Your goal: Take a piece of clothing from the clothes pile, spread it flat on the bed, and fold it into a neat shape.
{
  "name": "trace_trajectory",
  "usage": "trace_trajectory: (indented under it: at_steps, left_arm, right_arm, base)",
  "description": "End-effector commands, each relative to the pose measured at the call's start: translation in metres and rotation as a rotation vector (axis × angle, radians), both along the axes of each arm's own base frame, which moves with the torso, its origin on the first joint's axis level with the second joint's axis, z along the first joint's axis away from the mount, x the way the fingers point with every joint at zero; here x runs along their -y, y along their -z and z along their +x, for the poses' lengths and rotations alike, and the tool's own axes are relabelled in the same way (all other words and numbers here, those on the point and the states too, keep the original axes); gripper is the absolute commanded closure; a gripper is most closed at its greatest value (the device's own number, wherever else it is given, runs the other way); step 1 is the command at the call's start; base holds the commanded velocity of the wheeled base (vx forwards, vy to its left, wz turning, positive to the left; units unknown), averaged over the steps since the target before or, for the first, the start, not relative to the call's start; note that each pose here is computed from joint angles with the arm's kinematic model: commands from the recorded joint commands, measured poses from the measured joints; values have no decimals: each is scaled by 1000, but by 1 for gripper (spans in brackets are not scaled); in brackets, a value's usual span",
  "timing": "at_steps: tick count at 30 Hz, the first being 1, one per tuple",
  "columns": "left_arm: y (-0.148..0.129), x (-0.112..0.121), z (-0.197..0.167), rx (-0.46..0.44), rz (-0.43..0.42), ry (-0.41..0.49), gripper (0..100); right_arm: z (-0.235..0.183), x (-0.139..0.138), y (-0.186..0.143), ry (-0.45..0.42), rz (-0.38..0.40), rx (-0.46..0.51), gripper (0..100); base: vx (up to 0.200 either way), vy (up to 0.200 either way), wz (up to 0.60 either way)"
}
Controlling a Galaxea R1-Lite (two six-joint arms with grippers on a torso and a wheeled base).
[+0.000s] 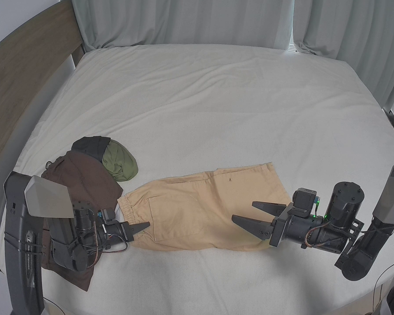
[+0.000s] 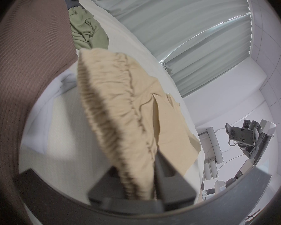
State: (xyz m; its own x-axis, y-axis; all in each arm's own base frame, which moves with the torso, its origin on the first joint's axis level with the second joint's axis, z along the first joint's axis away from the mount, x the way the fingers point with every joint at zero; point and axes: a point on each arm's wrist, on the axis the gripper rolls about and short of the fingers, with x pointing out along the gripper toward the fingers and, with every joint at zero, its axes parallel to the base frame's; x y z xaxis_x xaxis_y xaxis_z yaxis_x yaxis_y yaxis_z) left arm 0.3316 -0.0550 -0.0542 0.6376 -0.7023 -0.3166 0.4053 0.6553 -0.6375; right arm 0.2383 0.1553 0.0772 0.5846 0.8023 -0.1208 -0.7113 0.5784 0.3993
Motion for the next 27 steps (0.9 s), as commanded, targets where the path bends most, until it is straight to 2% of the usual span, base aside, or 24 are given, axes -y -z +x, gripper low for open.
trace_trajectory:
  at_steps: [1,18,19,24,27]
  left_arm:
    - [-1,-3,5,19,-4,-10,100]
    - [-10,-4,-1,29,-2,3,100]
    - [-22,-5,-8,31,-13,7,100]
    - [-38,-12,-24,0,-58,46,100]
    - [-45,-18,-30,2,-65,45,100]
  right_arm:
    - [0,0,1,-1,-3,-4,0]
    - [1,0,5,2,-13,-10,0]
    - [0,1,6,2,-16,-15,0]
    - [1,2,7,8,-17,-19,0]
    - [8,12,14,45,-29,-44,0]
  base:
    - [0,0,0]
    - [0,0,0]
    - [0,0,0]
    - [0,0,0]
    - [0,0,0]
